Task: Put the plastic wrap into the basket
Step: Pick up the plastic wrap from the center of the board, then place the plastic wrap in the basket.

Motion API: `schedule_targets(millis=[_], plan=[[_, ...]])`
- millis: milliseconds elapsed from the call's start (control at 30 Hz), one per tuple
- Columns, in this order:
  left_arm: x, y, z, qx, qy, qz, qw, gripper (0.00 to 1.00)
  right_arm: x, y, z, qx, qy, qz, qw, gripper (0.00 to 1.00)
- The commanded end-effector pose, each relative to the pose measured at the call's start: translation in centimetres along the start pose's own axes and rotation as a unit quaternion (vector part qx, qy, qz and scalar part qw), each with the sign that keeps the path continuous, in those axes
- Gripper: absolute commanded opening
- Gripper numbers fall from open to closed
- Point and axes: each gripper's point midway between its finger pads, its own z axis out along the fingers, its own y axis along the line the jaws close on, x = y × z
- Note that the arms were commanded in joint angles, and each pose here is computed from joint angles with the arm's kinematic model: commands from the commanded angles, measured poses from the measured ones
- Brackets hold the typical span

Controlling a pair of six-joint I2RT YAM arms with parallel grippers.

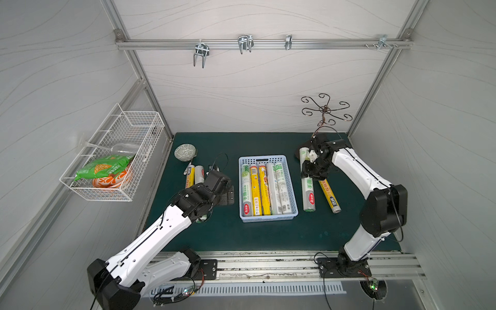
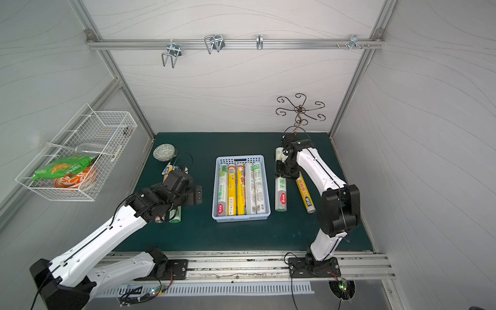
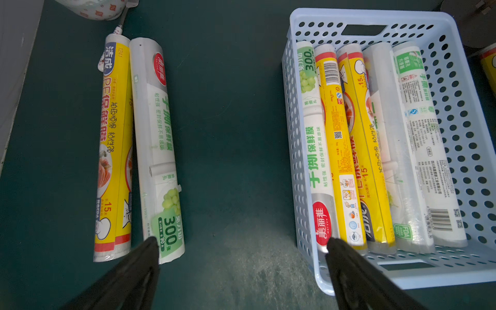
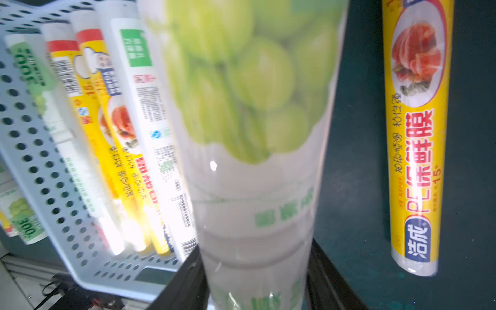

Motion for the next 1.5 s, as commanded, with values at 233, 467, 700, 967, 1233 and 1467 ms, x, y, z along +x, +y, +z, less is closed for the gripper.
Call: schedule_targets(millis=[233,467,700,967,1233,1467], plan=[[-0.7,0.2,-0.6,0.004,-0.018,-0.015,1.0,0.99,0.3,5.5,-4.3,-0.052,-0.023,-0.023,0.998,0.37],[-0.6,0.4,-0.7,0.002,-0.02,-0.016,1.0,0.99,0.2,7.4,-3.2,-0.057,-0.013,-0.031,0.998,0.38],[-0.6,0.5,-0.7,0.0,-0.02,-0.017,1.0,0.99,-0.3,8.9,-0.6,-0.065,0.01,-0.014,0.998,0.38],[-0.4,0.7,-0.6,-0.003,-0.019,-0.016,1.0,0.99,-0.3,9.6,2.5,-0.047,0.032,-0.014,0.998,0.38],[-0.2,0.6,-0.3,-0.003,-0.017,-0.016,1.0,0.99,0.2,9.7,5.3,-0.028,0.051,-0.023,0.998,0.37],[0.0,0.6,-0.2,-0.002,-0.012,-0.013,1.0,0.99,0.1,9.4,7.3,-0.01,0.059,-0.031,0.998,0.38]])
